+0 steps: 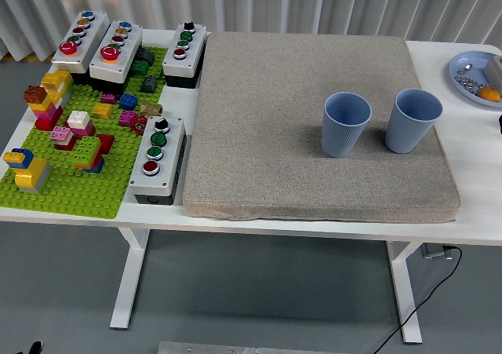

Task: Pick cup pour cup place

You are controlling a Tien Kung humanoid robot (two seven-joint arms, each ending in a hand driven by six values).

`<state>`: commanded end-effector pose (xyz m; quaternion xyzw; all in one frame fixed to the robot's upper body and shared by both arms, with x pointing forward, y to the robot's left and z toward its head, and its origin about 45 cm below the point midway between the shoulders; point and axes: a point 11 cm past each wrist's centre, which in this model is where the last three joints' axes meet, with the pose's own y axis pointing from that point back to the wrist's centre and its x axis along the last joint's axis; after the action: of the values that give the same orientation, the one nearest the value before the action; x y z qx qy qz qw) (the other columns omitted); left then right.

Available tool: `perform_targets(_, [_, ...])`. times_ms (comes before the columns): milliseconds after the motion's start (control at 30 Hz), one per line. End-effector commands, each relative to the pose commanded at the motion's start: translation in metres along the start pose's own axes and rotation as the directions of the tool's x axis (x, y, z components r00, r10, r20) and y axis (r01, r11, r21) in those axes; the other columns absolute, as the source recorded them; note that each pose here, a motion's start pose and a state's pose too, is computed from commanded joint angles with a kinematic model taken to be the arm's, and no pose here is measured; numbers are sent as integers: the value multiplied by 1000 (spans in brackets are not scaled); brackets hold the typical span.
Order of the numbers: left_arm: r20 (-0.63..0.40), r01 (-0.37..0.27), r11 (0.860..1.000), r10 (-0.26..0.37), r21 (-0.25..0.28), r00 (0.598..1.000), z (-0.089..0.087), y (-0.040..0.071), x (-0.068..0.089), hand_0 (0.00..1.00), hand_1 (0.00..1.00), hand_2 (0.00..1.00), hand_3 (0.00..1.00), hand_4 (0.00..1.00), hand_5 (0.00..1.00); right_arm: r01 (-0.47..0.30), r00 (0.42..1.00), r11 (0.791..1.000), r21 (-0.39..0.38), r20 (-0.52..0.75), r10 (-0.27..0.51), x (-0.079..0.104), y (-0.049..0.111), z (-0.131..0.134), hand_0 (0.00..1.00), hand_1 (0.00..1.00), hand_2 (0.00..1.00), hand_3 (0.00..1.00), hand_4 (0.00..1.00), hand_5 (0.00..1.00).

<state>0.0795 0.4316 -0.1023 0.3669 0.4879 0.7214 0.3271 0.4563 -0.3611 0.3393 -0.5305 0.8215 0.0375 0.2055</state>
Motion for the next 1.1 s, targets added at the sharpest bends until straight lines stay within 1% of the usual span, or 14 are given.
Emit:
perform_targets(200, [1,0,1000,0,0,1000,0,0,0,708,659,730,667,456,965,4,1000,1000,-3,0,-4,-1,0,1,906,814,852,838,733,773])
perform_targets(233, [2,0,1000,0,0,1000,0,0,0,708,659,730,666,456,965,5,1000,1000,-4,1,-5,-1,0,1,902,815,852,836,723,742])
perform_targets(400, [1,-1,1000,1,-1,1000,0,0,0,708,659,730,666,456,965,4,1000,1000,-1,-3,-4,-1,0,0,902,815,852,836,723,742])
perform_targets(433, [0,-1,1000,1,-1,1000,0,0,0,708,659,730,666,456,964,3,1000,1000,-1,-3,-3,-1,0,0,903,816,856,833,712,721])
perform_targets(1100, [-4,-6,1000,6,3,1000,-2,0,2,707,658,729,665,458,966,14,1000,1000,-14,-10,-14,-4,1,4,909,815,853,831,705,715])
